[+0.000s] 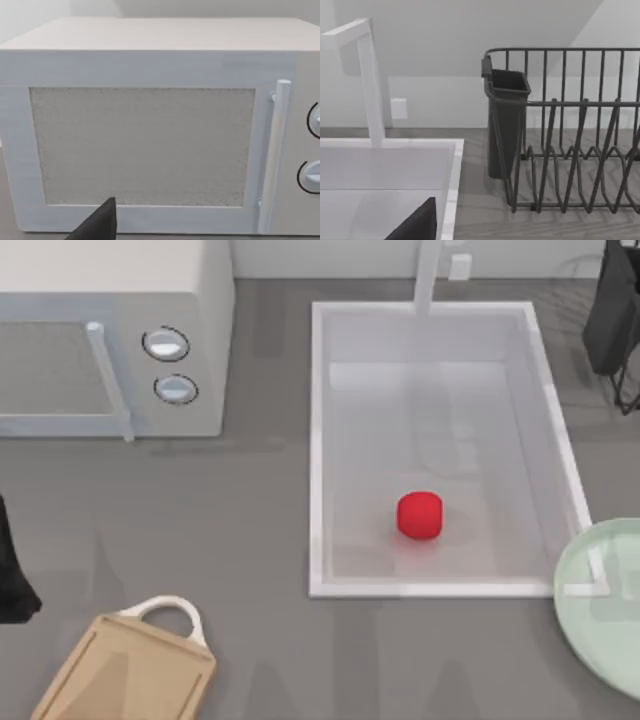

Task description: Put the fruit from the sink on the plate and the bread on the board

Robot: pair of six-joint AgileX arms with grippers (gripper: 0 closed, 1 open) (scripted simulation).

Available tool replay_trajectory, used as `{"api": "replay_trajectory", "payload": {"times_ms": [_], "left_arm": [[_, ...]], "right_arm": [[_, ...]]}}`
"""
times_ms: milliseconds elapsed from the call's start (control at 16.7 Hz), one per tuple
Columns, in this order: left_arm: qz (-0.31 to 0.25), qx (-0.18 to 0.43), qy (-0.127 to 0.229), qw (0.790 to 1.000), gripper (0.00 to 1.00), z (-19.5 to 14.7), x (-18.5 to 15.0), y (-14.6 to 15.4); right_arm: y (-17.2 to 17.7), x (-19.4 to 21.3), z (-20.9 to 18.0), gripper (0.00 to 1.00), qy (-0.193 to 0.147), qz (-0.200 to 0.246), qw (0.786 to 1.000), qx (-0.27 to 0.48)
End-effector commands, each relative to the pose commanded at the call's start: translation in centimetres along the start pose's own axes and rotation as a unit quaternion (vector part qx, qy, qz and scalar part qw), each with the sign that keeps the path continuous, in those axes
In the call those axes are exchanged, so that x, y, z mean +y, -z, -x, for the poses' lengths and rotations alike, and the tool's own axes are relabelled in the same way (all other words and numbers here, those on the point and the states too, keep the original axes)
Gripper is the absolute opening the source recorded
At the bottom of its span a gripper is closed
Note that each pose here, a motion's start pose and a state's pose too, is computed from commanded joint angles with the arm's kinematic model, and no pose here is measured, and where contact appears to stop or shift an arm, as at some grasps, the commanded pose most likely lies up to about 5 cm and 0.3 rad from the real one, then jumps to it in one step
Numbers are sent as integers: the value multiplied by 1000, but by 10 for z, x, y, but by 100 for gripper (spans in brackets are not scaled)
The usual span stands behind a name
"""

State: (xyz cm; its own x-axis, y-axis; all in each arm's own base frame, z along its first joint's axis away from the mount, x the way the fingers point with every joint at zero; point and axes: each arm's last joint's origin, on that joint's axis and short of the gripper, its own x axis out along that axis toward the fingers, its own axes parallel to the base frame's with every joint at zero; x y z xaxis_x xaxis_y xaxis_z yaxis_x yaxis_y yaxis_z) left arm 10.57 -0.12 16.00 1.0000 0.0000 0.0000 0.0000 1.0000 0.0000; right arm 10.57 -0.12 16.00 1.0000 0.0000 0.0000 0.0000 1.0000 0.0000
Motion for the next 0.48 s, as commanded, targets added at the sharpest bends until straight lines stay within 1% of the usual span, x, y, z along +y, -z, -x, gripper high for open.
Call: {"api": "replay_trajectory", "payload": {"times_ms": [240,480], "left_arm": [[0,0,0,1000,100,0,0,0],[0,0,0,1000,100,0,0,0]], "right_arm": [[-9,1,-1,100,-5,-6,1000,19],[-40,6,-8,100,-22,-29,996,86]]}}
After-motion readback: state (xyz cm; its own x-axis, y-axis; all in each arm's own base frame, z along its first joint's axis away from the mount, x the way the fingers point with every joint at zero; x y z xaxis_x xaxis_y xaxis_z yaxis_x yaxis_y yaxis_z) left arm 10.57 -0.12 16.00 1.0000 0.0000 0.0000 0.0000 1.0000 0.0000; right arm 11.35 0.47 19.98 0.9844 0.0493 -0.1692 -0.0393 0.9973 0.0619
